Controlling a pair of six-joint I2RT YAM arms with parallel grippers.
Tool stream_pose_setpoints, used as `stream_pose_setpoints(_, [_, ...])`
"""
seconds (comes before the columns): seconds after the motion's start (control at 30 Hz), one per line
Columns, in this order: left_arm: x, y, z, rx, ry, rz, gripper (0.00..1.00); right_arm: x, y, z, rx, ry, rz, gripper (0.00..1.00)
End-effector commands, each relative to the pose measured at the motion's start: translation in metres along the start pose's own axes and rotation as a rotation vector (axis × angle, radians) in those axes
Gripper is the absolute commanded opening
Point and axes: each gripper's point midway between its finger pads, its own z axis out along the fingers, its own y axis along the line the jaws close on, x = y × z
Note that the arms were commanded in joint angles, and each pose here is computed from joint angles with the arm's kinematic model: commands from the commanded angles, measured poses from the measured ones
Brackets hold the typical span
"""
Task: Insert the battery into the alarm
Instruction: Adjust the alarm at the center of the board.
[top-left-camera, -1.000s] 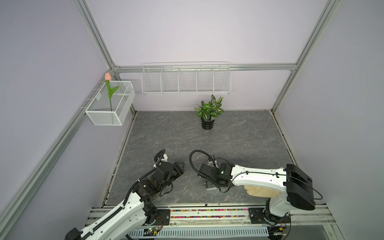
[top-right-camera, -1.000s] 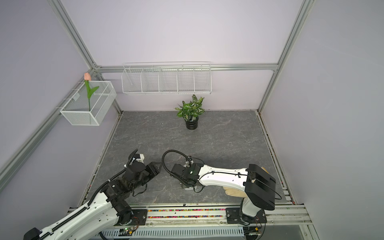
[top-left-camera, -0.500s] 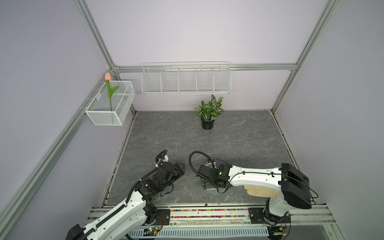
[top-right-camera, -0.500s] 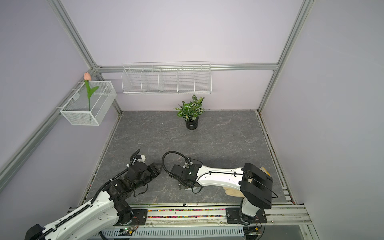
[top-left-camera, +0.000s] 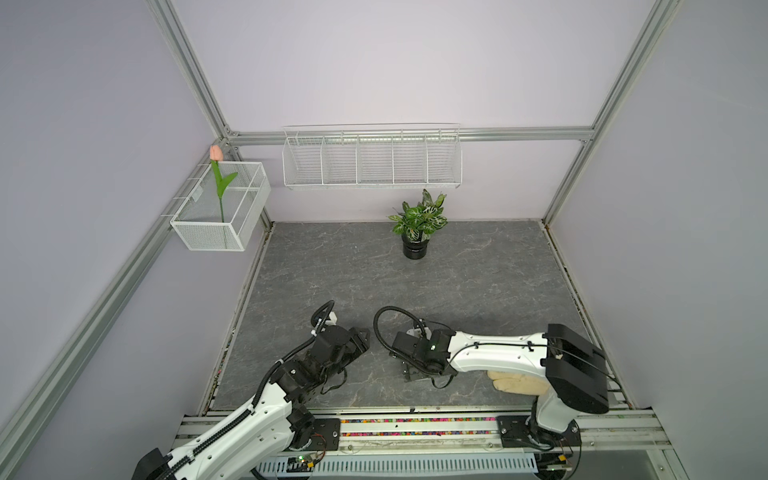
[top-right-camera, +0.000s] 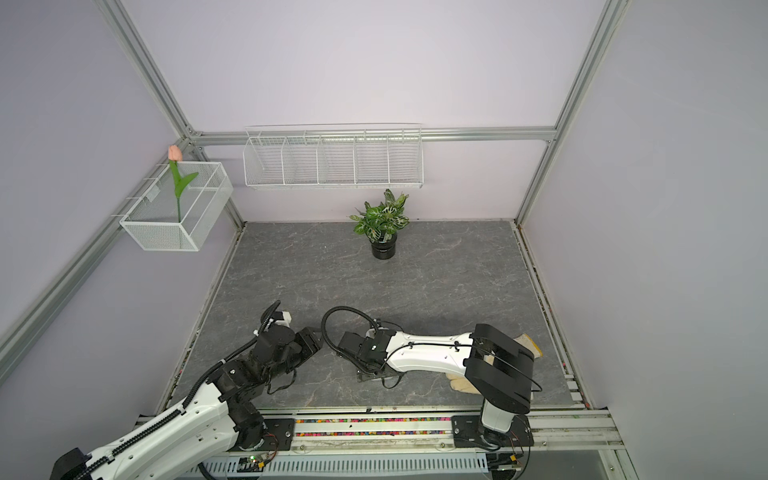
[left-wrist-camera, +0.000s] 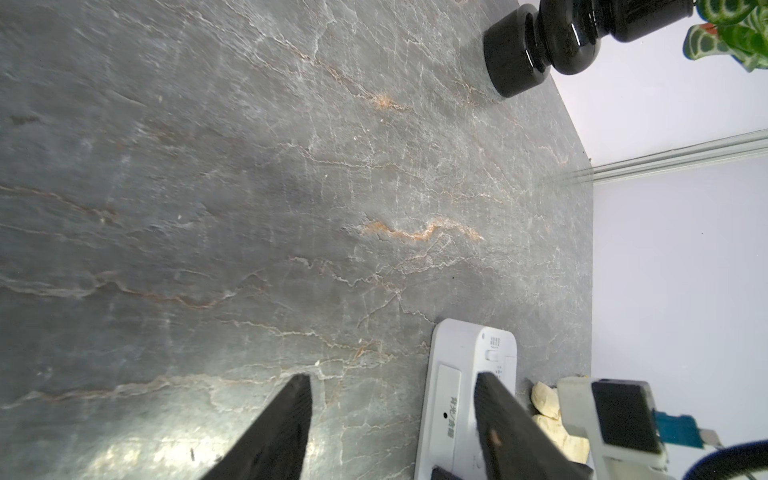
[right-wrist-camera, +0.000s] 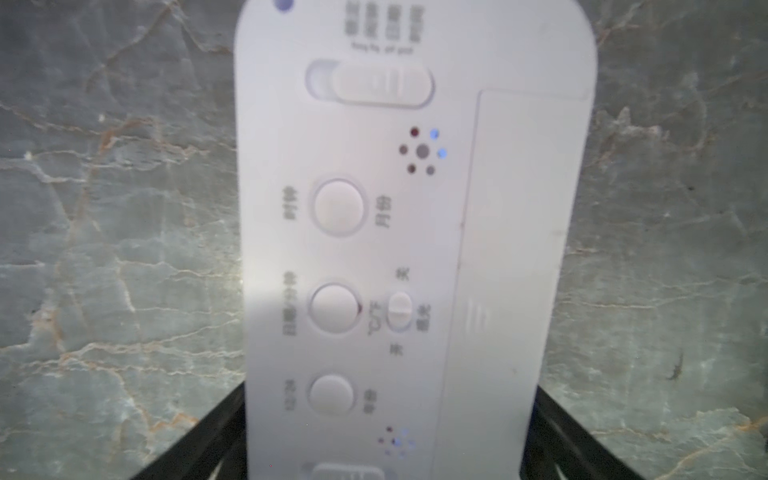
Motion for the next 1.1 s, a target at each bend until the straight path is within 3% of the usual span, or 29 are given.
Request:
stream_pose_setpoints(0.0, [0.0, 0.005, 0.0, -0.006, -0.009, -0.013, 0.65, 0.003, 0.001, 0.0, 0.012, 0.014, -0.001, 0.89])
stream_pose_setpoints(0.17, [0.0, 0.005, -0.001, -0.002, -0.007, -0.015, 0.65, 0.002, 0.002, -0.001, -0.003, 0.008, -0.003, 0.99])
stream_pose_setpoints(0.43, [0.0, 0.003, -0.001, 0.003, -0.007, -0.017, 0.65, -0.001, 0.0, -0.004, -0.017, -0.012, 0.0, 0.78])
stream_pose_setpoints(0.7, [0.004, -0.012, 0.0, 0.065, 0.028, -0.002, 0.67, -0.007, 0.002, -0.009, -0.047, -0.041, -0.002, 0.77])
stream_pose_setpoints(0.87, [0.016, -0.051, -0.001, 0.224, 0.121, 0.041, 0.75, -0.027, 0.019, -0.036, -0.223, -0.17, -0.031, 0.77])
stream_pose_setpoints(1.07, [0.03, -0.08, 0.006, 0.304, 0.214, 0.086, 0.81, -0.045, 0.018, -0.072, -0.387, -0.313, -0.023, 0.77])
